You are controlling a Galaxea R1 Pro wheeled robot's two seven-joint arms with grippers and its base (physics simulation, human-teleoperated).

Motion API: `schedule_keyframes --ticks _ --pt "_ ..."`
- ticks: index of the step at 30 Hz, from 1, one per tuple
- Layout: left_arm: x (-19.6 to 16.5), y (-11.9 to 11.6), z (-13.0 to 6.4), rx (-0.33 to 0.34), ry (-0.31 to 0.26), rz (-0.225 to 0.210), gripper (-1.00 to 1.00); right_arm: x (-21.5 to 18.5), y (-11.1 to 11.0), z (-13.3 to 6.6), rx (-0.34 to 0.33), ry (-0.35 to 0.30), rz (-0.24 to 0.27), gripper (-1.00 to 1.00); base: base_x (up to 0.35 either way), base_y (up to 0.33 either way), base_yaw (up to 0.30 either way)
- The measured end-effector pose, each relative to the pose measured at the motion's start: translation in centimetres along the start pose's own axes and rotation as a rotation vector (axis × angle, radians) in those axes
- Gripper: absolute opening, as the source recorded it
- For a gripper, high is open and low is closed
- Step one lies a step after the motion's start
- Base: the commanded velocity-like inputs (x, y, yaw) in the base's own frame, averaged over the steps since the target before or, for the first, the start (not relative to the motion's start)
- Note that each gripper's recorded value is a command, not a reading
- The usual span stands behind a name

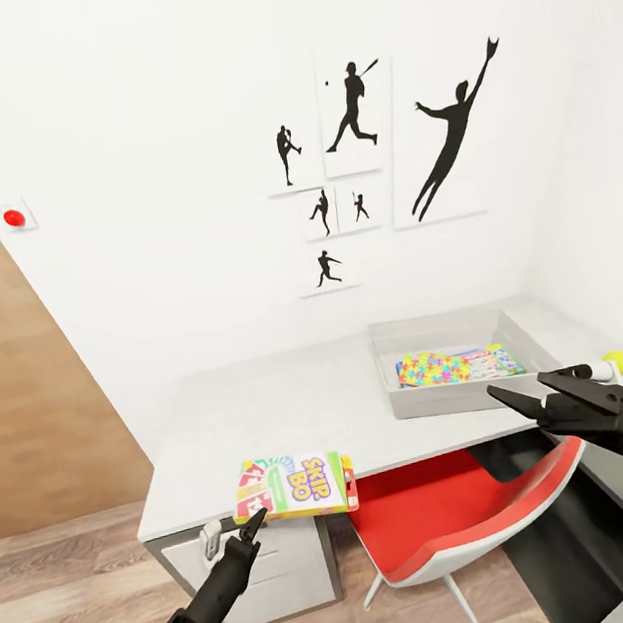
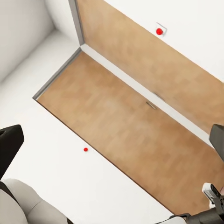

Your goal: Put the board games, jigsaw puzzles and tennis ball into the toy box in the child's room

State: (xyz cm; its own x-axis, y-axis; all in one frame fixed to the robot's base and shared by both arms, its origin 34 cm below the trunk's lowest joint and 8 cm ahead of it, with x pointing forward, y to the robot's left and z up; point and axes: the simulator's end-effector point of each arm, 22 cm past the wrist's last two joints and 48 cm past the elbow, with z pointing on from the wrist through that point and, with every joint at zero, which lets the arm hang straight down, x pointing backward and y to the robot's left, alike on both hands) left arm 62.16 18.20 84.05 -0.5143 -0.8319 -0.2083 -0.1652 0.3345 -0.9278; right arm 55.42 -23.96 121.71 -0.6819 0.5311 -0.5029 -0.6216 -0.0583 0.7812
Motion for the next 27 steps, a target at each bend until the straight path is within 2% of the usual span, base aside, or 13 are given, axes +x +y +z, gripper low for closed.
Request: schedule_keyframes --ticks 27 --pt "0.1 2.3 1.5 0.003 -0.003 -0.001 1.0 0.9 -2.6 -0.7 -0.003 -0.002 0.0 1.0 0.0 0.0 0.0"
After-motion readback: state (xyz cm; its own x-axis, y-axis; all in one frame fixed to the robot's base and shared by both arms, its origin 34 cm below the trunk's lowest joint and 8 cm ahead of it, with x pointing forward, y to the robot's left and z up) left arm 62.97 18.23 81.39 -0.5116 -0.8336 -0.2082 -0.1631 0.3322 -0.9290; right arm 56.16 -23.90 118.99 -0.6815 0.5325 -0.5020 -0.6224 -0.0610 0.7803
